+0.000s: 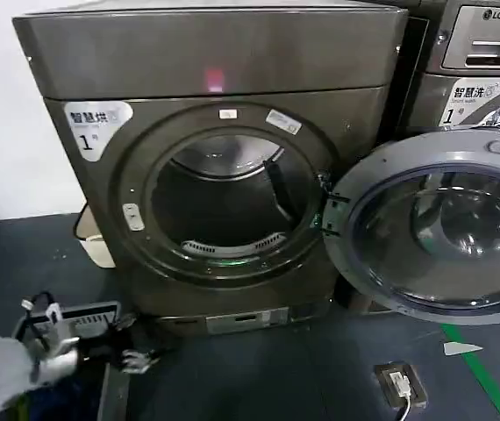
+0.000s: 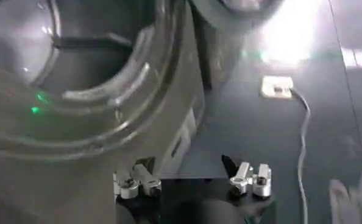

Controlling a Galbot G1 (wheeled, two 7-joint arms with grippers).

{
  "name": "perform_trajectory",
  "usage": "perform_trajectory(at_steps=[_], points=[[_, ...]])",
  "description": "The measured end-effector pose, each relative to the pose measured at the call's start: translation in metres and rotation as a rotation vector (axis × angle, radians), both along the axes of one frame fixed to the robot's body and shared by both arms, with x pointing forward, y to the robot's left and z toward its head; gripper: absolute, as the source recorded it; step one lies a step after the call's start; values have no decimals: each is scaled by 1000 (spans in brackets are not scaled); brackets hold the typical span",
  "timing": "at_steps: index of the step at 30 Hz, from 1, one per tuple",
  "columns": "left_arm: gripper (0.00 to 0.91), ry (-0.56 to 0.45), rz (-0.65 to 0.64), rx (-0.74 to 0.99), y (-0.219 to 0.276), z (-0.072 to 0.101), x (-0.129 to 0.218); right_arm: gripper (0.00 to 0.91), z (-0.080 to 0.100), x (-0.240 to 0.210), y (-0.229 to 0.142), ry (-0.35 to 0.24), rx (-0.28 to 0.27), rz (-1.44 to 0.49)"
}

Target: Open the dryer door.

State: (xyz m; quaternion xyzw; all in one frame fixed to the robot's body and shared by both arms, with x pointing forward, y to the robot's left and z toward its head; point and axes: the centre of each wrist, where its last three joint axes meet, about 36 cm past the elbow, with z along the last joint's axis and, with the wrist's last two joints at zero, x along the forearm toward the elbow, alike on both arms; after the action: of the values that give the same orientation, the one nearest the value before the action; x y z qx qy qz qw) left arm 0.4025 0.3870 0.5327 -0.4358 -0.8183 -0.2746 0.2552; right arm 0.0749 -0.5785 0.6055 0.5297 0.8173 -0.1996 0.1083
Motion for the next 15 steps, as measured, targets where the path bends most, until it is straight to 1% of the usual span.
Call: perform_trajectory(at_steps=[3, 8, 15], points=[[907, 31, -38, 118, 22, 5, -1, 907, -1, 0, -2, -1, 4, -1], [907, 37, -88, 296, 57, 10, -4, 907, -3, 2, -3, 0, 10, 5], [907, 67, -105, 472, 92, 6, -10, 907, -2, 1, -7, 0, 6, 3]])
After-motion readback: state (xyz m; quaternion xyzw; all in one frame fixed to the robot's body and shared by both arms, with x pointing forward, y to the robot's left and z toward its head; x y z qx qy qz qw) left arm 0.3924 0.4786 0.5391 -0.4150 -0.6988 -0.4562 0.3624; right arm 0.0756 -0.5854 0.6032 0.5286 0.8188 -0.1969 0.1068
